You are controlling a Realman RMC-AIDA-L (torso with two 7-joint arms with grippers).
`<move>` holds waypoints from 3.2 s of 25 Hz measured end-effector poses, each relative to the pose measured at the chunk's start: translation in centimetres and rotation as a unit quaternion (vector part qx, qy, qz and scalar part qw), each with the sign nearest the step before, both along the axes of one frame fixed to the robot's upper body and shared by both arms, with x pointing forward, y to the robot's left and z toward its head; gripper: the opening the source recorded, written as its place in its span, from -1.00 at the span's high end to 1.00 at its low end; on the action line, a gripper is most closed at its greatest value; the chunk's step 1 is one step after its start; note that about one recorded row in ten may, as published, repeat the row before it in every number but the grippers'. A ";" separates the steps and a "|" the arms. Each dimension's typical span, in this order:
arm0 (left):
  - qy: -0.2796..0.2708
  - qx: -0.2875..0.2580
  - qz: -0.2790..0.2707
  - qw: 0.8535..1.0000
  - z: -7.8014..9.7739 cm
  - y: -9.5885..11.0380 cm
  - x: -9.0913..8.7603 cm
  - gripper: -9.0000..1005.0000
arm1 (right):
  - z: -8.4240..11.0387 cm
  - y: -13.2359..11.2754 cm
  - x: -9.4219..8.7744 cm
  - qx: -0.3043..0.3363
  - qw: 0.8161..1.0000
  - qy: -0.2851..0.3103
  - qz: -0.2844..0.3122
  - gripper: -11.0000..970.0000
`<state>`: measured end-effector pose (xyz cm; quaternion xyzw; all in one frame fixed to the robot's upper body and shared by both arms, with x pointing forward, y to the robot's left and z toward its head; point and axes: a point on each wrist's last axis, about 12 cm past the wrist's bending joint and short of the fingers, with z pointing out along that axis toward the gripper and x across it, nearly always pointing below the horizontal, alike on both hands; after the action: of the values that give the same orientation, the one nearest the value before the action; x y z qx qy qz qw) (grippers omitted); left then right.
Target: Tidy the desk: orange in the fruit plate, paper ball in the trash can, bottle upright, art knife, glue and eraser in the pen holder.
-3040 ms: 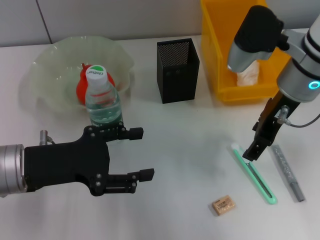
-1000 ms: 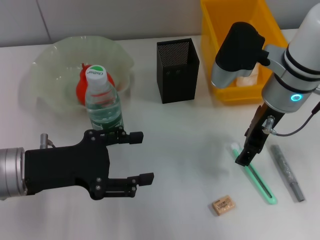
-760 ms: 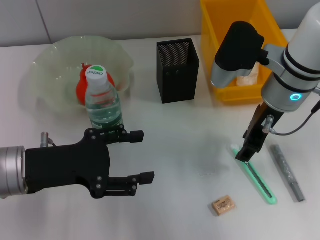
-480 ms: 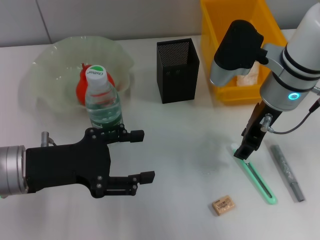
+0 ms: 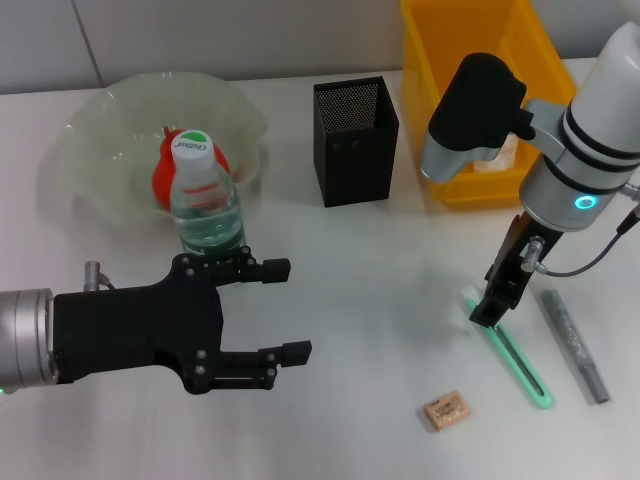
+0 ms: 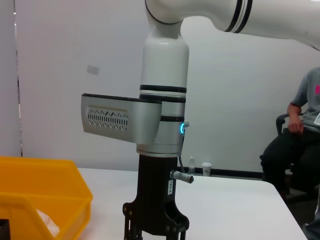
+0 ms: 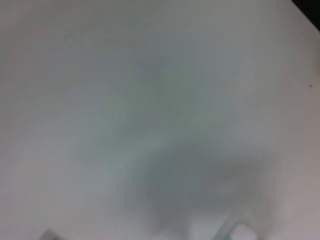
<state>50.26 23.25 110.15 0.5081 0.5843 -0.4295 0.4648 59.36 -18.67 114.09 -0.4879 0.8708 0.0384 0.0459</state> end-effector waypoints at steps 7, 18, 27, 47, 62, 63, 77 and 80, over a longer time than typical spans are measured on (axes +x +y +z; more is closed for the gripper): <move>0.000 0.002 -0.002 1.000 0.0 -0.1 0.0 -0.61 | -0.2 0.1 -0.2 0.003 1.000 0.006 0.002 -0.23; 0.000 0.003 -0.001 1.000 -0.1 -0.1 0.0 -0.61 | -0.3 0.4 -0.3 0.002 1.000 0.011 0.000 -0.20; -0.001 0.003 -0.002 1.000 -0.1 -0.1 0.0 -0.61 | -0.4 0.3 -0.5 -0.001 1.000 0.015 0.001 -0.18; -0.002 0.003 -0.005 1.000 0.1 -0.1 0.0 -0.61 | -0.5 0.2 -0.6 -0.002 1.000 0.019 -0.009 -0.05; -0.002 0.002 -0.006 1.000 0.1 -0.1 0.0 -0.61 | -0.8 0.1 -0.7 -0.004 1.000 0.025 -0.014 0.18; -0.002 0.002 -0.006 1.000 0.1 -0.1 0.0 -0.61 | -0.9 0.1 -0.7 -0.004 1.000 0.026 -0.014 0.18; -0.002 0.002 -0.007 1.000 0.1 -0.1 0.0 -0.61 | -1.1 0.3 -0.8 -0.011 0.999 0.028 -0.012 0.28; -0.002 0.001 -0.008 1.000 0.0 -0.1 -0.1 -0.61 | -1.2 0.3 -0.8 -0.013 0.999 0.028 -0.014 0.30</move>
<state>50.19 23.12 110.20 0.5144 0.5796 -0.4316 0.4618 58.52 -18.36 112.94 -0.4750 0.8789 0.0403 0.0152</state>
